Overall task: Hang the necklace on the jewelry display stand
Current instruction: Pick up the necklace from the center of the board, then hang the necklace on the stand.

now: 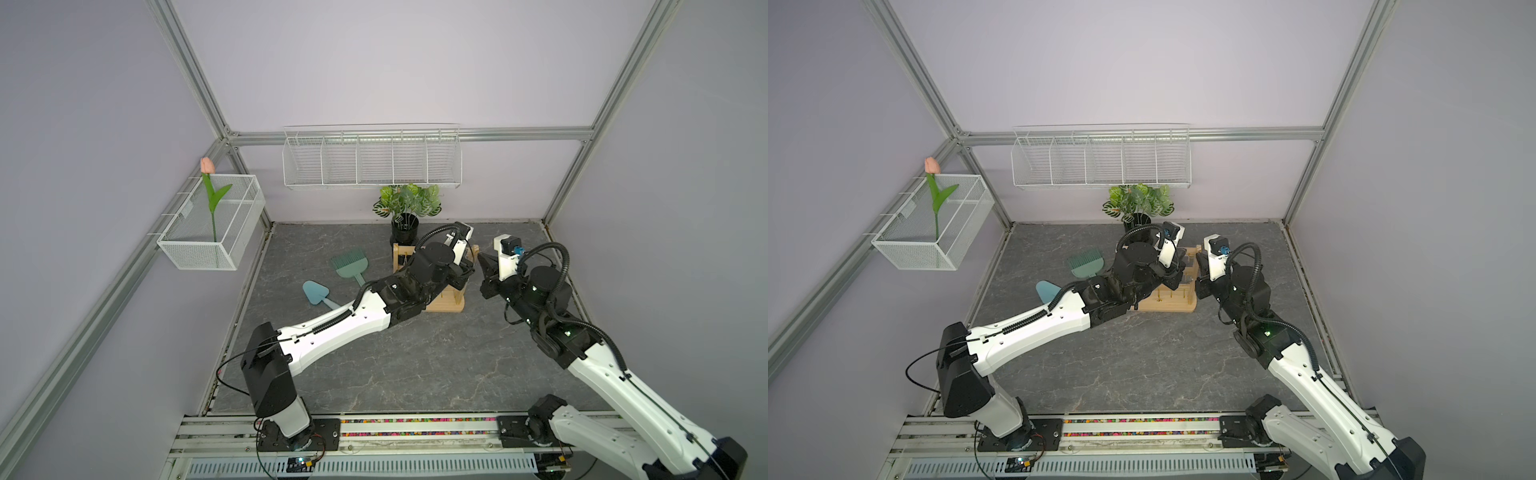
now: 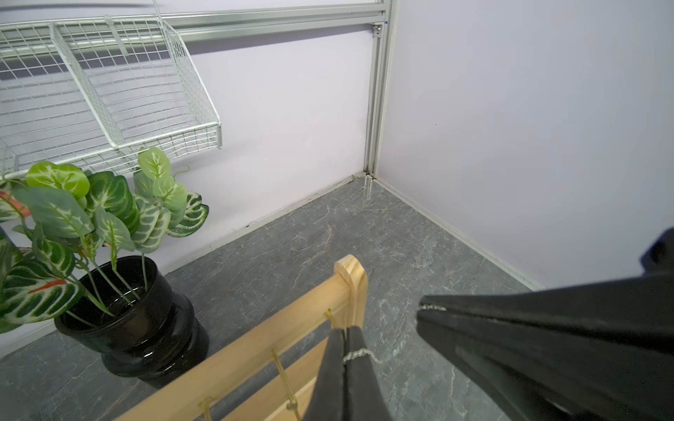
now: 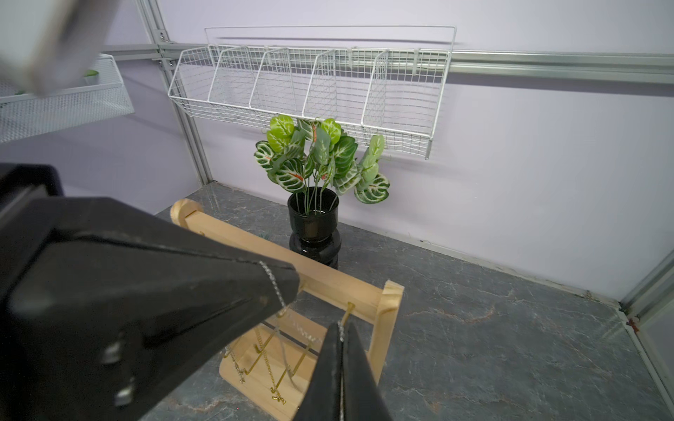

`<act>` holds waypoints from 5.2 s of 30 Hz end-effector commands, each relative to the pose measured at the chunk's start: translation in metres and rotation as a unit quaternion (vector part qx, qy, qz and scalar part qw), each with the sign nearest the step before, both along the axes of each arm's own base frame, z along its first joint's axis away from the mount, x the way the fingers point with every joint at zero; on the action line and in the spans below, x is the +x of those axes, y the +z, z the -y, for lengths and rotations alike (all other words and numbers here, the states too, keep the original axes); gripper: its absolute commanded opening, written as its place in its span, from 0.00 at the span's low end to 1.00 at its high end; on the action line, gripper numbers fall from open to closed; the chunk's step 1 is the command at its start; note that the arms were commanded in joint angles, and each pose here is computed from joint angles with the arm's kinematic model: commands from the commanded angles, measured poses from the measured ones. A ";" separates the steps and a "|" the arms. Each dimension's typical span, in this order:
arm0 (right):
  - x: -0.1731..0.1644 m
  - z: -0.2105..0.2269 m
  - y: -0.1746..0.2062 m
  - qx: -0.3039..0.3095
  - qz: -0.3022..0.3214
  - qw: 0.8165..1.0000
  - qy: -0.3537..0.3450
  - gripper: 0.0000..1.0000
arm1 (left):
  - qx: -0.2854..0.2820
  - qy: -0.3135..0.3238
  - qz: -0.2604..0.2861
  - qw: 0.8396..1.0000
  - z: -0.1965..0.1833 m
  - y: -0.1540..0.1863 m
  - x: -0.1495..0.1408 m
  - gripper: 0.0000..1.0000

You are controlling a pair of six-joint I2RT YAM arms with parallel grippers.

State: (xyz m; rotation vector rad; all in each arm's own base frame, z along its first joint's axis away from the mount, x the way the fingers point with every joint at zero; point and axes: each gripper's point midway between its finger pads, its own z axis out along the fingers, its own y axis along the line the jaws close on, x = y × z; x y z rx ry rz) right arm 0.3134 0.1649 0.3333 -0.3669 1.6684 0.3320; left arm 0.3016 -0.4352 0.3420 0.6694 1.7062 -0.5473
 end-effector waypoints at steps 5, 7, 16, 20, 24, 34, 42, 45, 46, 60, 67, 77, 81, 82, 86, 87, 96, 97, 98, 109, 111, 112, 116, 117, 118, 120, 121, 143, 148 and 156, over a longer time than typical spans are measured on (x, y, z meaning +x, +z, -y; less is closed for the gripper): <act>0.017 0.000 0.012 0.025 0.011 0.999 0.016 0.07 | 0.016 0.006 -0.008 1.000 0.005 -0.010 0.024 0.00; 0.019 -0.001 0.008 0.025 0.005 1.000 0.018 0.07 | 0.018 0.007 -0.010 1.000 0.006 -0.012 0.027 0.00; 0.027 -0.002 -0.002 0.029 -0.011 0.999 0.019 0.07 | 0.021 0.013 -0.012 1.000 0.003 -0.016 0.035 0.00; 0.026 0.001 0.002 0.031 -0.007 0.999 0.016 0.07 | 0.018 -0.001 -0.012 1.000 0.005 -0.010 0.031 0.00; 0.022 0.003 0.007 0.034 0.000 0.999 0.014 0.07 | 0.005 -0.021 -0.018 1.000 0.010 -0.003 0.025 0.00; 0.012 0.009 0.020 0.038 0.016 0.999 0.012 0.07 | 0.000 -0.062 -0.018 0.998 0.017 0.012 0.000 0.00; 0.005 0.009 0.026 0.047 0.020 0.998 0.022 0.07 | -0.001 -0.066 -0.017 0.998 0.015 0.016 -0.005 0.00; 0.006 0.009 0.025 0.047 0.019 0.998 0.022 0.07 | -0.004 -0.065 -0.016 0.998 0.012 0.019 -0.007 0.00; 0.005 0.008 0.025 0.048 0.018 0.998 0.023 0.07 | -0.005 -0.065 -0.016 0.998 0.011 0.019 -0.009 0.00; 0.013 0.002 0.009 0.052 -0.004 0.998 0.027 0.07 | 0.022 -0.026 -0.016 0.999 0.002 0.003 0.003 0.00; 0.013 0.003 0.009 0.054 -0.004 0.998 0.025 0.07 | 0.023 -0.041 -0.023 0.999 0.005 0.000 -0.001 0.00; 0.008 0.006 0.011 0.054 0.001 0.998 0.022 0.07 | 0.018 -0.053 -0.026 0.998 0.011 0.001 -0.003 0.00; 0.009 0.005 0.007 0.055 -0.006 0.998 0.025 0.07 | 0.024 -0.043 -0.025 0.998 0.008 -0.001 0.000 0.00; 0.010 0.005 0.006 0.054 -0.006 0.998 0.025 0.07 | 0.026 -0.041 -0.025 0.999 0.008 -0.001 0.000 0.00; 0.011 0.004 0.004 0.054 -0.009 0.998 0.025 0.07 | 0.030 -0.032 -0.025 0.999 0.007 -0.005 0.003 0.00; 0.011 0.004 0.003 0.054 -0.010 0.998 0.025 0.07 | 0.033 -0.030 -0.025 0.999 0.006 -0.006 0.004 0.00; 0.016 0.002 -0.002 0.053 -0.017 0.998 0.024 0.07 | 0.041 -0.023 -0.027 0.999 0.006 -0.013 0.008 0.00; 0.017 0.001 -0.003 0.054 -0.018 0.998 0.024 0.07 | 0.041 -0.021 -0.028 0.999 0.005 -0.013 0.009 0.00; 0.017 0.000 -0.005 0.054 -0.020 0.998 0.025 0.07 | 0.041 -0.019 -0.028 0.999 0.005 -0.013 0.010 0.00; 0.025 -0.001 -0.013 0.051 -0.027 0.998 0.019 0.07 | 0.044 -0.006 -0.034 0.998 0.002 -0.020 0.024 0.00; 0.026 -0.001 -0.015 0.049 -0.030 0.998 0.018 0.07 | 0.049 -0.008 -0.033 0.998 0.004 -0.021 0.025 0.00; 0.026 -0.001 -0.015 0.048 -0.031 0.998 0.019 0.07 | 0.050 -0.008 -0.034 0.998 0.005 -0.023 0.026 0.00; 0.026 -0.001 -0.020 0.043 -0.036 0.998 0.017 0.07 | 0.058 -0.009 -0.035 0.998 0.009 -0.025 0.028 0.00; 0.025 -0.001 -0.020 0.042 -0.037 0.998 0.017 0.07 | 0.060 -0.009 -0.036 0.997 0.009 -0.027 0.029 0.00; 0.025 -0.001 -0.022 0.042 -0.039 0.998 0.018 0.07 | 0.061 -0.010 -0.037 0.997 0.010 -0.027 0.029 0.00; 0.023 0.000 -0.026 0.039 -0.043 0.998 0.018 0.07 | 0.065 -0.011 -0.039 0.997 0.012 -0.030 0.029 0.00; 0.022 0.001 -0.028 0.038 -0.046 0.998 0.017 0.07 | 0.066 -0.011 -0.040 0.997 0.012 -0.031 0.029 0.00; 0.019 0.005 -0.066 0.027 -0.087 0.996 0.006 0.07 | 0.082 -0.017 -0.057 0.995 0.019 -0.042 0.030 0.13; 0.021 0.006 -0.076 0.021 -0.098 0.995 0.002 0.07 | 0.085 -0.026 -0.063 0.994 0.021 -0.043 0.028 0.22; 0.021 0.008 -0.083 0.023 -0.105 0.994 -0.002 0.07 | 0.080 -0.024 -0.061 0.995 0.016 -0.038 0.025 0.30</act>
